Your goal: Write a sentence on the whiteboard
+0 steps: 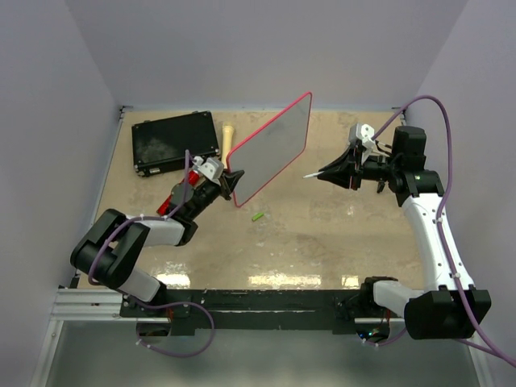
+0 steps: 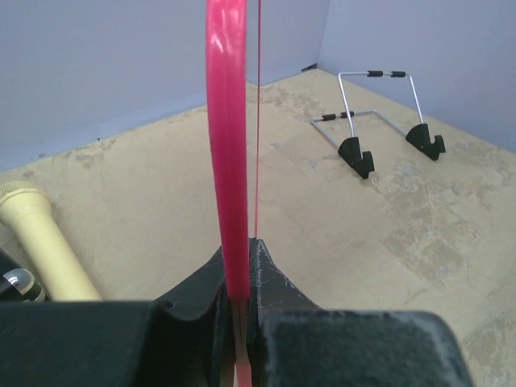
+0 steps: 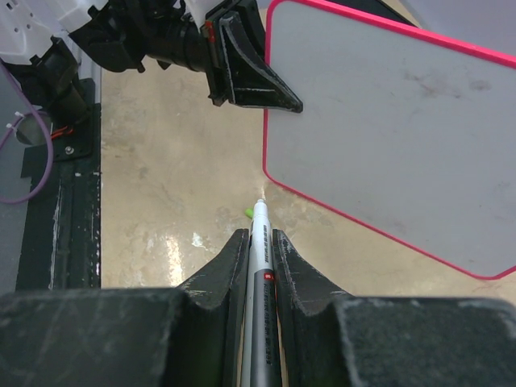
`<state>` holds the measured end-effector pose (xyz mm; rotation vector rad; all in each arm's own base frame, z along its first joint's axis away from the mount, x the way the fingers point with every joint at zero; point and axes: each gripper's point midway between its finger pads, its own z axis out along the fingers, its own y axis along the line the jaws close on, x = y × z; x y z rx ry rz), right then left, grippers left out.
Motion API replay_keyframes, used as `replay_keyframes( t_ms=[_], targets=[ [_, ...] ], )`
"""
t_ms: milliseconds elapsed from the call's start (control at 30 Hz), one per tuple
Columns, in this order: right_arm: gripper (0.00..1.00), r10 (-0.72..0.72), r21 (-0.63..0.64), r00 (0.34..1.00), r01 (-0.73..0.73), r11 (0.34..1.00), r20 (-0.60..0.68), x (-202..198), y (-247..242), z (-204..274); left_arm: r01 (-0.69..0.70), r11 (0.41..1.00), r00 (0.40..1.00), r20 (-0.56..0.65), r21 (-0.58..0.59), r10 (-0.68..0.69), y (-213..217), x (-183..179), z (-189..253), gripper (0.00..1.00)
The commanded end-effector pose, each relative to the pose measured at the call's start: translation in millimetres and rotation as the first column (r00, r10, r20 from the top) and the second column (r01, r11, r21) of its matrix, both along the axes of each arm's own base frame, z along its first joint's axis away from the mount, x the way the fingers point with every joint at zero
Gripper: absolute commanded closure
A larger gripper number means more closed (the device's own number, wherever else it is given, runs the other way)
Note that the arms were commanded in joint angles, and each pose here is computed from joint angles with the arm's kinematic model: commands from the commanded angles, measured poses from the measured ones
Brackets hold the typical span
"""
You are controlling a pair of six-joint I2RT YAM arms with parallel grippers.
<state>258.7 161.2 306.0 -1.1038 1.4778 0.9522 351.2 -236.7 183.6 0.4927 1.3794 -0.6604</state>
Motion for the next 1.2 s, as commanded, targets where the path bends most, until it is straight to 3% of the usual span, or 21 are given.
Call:
replay_keyframes(
  t_ms=[0,233,600,1167],
  targets=[
    [1.00,0.016,0.005,1.000,-0.016,1.000,0.013,-2,1,1,-0.009,0.991,0.992,0.126,-0.133,0.026,4,15,73,1.00],
    [1.00,0.010,-0.007,1.000,-0.009,1.000,0.029,-2,-1,2,0.008,0.965,0.999,0.042,-0.260,0.003,9,25,112,1.00],
    [1.00,0.012,-0.020,0.998,-0.011,1.000,0.058,-6,-1,11,0.136,0.924,0.979,-0.092,-0.358,-0.180,-4,19,142,1.00],
    [1.00,0.027,-0.095,0.996,-0.019,0.995,0.084,-11,0,10,0.288,0.811,0.853,-0.249,-0.509,-0.459,-10,-22,103,1.00]
  ],
)
